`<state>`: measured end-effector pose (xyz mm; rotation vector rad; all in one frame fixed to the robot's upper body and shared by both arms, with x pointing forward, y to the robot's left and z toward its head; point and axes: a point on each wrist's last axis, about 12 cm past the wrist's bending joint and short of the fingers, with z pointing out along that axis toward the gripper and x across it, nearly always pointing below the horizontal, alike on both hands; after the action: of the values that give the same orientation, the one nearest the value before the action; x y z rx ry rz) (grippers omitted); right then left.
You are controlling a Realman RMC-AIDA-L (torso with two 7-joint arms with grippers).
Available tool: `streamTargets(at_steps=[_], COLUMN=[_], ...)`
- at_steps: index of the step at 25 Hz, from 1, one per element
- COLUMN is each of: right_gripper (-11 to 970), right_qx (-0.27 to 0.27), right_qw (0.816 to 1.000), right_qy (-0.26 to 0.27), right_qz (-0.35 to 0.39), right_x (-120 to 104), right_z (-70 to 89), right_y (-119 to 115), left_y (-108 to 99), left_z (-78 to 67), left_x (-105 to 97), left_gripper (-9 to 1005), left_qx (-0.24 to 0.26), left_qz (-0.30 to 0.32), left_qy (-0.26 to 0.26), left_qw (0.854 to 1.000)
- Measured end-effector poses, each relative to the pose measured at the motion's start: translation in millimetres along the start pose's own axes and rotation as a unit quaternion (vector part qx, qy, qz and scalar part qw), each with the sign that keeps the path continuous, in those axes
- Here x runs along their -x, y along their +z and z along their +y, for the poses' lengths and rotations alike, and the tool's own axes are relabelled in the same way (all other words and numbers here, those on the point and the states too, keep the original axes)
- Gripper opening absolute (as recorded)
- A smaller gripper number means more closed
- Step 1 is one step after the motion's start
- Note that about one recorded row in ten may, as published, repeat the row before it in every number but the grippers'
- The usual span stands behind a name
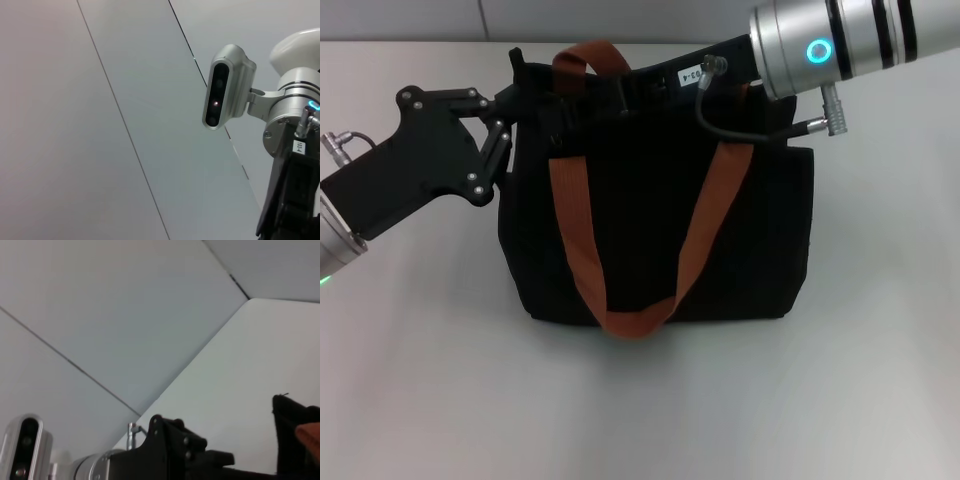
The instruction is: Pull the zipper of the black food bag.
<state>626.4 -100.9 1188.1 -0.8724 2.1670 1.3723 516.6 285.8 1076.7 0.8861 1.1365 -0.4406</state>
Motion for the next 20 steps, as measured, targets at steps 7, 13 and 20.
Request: streamTargets(at_steps=[7, 13, 20], right_gripper=[361, 362, 182], right_qx=[0.003, 0.003, 0.001], right_qw=[1.000, 1.000, 1.000], right_qy=[-0.003, -0.003, -0.007], right_qz=[0.005, 0.005, 0.004], right_x=[-0.3, -0.7, -0.4], right_z=[1.7, 1.8, 1.3], right_y=[2.7, 3.0, 3.0], left_y=[0.7, 1.0, 0.8], left_z=[0.5, 0.5, 0.4], left_x=[0.3, 0.2, 0.2], left_gripper=[40, 41, 42], left_qx=[0.000, 0.000, 0.001], left_qz=[-0.001, -0.001, -0.001], left_qy=[-0.001, -0.002, -0.002], left_qw=[1.000, 1.000, 1.000])
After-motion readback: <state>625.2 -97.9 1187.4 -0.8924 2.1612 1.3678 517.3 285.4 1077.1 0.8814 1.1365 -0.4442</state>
